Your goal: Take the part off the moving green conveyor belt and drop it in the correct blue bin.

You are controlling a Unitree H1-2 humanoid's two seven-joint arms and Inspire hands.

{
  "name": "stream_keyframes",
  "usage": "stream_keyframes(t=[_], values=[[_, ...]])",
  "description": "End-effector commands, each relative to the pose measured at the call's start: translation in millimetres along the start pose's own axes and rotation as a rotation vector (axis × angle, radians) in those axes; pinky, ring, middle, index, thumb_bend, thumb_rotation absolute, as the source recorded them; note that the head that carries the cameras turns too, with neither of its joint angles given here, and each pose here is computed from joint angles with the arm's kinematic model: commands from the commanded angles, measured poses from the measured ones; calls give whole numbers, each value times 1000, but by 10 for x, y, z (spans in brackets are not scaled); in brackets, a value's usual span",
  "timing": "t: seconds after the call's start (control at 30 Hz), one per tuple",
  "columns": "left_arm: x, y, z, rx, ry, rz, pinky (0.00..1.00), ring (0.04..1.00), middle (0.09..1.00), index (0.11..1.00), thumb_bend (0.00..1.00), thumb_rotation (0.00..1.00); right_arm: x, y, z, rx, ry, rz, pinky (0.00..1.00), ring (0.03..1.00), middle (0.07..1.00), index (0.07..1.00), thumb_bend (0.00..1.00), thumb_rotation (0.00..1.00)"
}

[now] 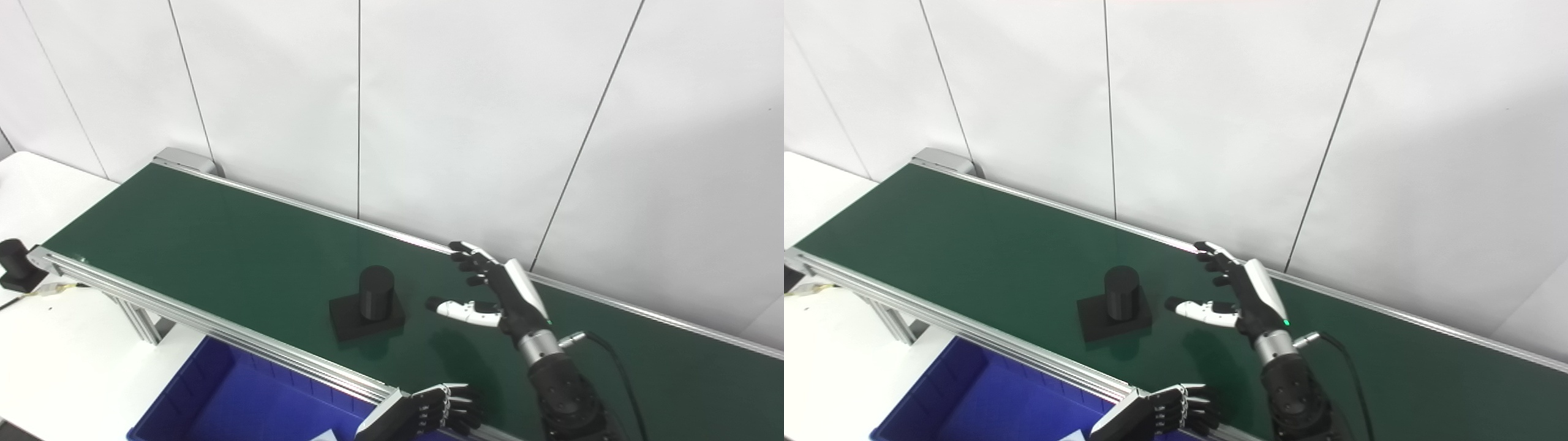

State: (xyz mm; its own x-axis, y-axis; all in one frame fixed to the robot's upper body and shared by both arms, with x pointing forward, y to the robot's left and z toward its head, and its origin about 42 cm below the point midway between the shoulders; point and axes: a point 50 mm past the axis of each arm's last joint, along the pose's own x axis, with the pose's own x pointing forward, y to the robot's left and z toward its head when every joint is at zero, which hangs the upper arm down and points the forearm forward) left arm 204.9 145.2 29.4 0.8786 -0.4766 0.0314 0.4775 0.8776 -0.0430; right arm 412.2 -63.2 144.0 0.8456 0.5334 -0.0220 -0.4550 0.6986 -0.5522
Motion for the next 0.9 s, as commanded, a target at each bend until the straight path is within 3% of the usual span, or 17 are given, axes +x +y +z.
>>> stream_keyframes(t=[0.0, 0.3, 0.87], values=[[103, -31, 109, 6, -69, 3, 700, 728, 758, 813, 857, 483, 166, -67, 300, -29, -113, -9, 767, 857, 861, 879, 708, 368], [143, -55, 116, 22, -54, -21, 695, 725, 757, 806, 871, 504, 254, 192, 298, -42, -84, 63, 779, 871, 879, 876, 714, 365], [157, -73, 139, 24, -66, -35, 691, 738, 775, 809, 856, 479, 328, 469, 150, -162, -64, 108, 776, 847, 861, 860, 745, 345]])
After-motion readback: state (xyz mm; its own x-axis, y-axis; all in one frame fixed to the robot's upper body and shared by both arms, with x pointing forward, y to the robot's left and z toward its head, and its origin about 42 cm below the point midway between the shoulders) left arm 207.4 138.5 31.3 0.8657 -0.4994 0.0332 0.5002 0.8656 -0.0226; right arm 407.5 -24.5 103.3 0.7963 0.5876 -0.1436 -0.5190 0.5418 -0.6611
